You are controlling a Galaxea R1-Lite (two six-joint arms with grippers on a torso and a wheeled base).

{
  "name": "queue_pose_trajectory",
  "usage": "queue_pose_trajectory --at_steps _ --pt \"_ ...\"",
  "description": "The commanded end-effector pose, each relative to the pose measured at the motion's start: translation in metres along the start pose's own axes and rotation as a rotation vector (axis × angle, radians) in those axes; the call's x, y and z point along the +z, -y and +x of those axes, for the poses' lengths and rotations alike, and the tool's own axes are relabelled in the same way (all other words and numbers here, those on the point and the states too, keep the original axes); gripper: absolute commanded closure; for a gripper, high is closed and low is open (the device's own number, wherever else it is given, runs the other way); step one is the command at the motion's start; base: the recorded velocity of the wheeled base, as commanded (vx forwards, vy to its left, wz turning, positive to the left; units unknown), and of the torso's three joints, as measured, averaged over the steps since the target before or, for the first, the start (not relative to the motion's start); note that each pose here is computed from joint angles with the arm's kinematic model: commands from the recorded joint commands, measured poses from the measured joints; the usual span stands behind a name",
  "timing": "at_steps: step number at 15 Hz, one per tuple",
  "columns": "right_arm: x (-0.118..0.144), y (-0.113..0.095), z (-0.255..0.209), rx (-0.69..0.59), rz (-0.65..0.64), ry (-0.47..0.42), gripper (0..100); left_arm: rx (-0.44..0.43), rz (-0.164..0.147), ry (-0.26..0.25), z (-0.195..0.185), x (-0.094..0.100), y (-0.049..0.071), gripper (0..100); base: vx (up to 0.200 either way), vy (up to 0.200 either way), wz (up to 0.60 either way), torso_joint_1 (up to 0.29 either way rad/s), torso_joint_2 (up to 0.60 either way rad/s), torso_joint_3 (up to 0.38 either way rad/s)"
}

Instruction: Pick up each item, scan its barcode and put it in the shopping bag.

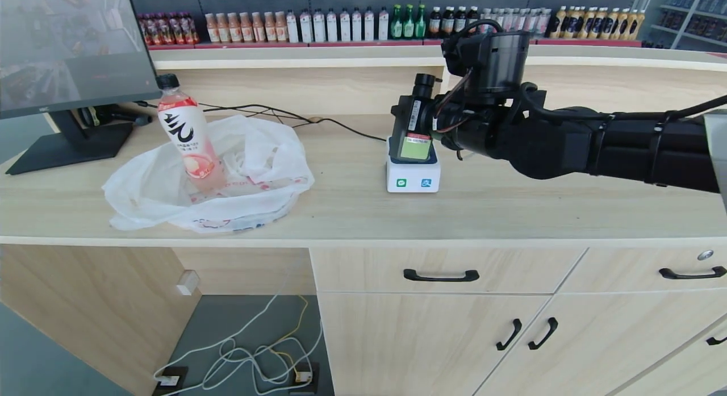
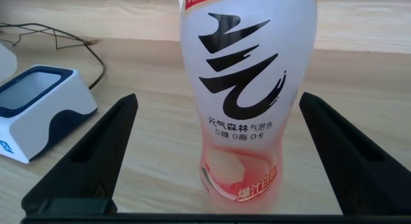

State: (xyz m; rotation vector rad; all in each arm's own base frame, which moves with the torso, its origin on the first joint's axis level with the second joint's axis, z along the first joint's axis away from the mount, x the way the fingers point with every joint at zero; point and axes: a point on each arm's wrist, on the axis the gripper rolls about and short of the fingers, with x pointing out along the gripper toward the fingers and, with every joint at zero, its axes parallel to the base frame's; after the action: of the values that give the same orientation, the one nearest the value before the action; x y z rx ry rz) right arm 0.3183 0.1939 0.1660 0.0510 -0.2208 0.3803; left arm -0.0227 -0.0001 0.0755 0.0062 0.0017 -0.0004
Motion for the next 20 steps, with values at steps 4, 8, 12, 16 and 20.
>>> queue_pose_trajectory --at_steps 4,8,12,16,20 --pt "-0.008 0.008 0.011 -0.023 -0.008 -0.007 0 0.000 0.000 0.000 0.000 0.000 0.000 0 0.000 0.000 0.00 0.000 0.00 0.000" --pt "-0.008 0.016 0.022 -0.042 -0.012 -0.015 0 0.000 0.000 0.000 0.000 0.000 0.000 0 0.000 0.000 0.00 0.000 0.00 0.000" --pt "-0.011 0.016 0.025 -0.040 -0.014 -0.025 0 0.000 0.000 0.000 0.000 0.000 0.000 0 0.000 0.000 0.00 0.000 0.00 0.000" --pt "-0.011 0.015 0.031 -0.040 -0.014 -0.013 0 0.000 0.000 0.000 0.000 0.000 0.000 0 0.000 0.000 0.00 0.000 0.00 0.000" --pt "-0.003 0.014 0.040 -0.042 -0.012 0.010 0 0.000 0.000 0.000 0.000 0.000 0.000 0 0.000 0.000 0.00 0.000 0.00 0.000"
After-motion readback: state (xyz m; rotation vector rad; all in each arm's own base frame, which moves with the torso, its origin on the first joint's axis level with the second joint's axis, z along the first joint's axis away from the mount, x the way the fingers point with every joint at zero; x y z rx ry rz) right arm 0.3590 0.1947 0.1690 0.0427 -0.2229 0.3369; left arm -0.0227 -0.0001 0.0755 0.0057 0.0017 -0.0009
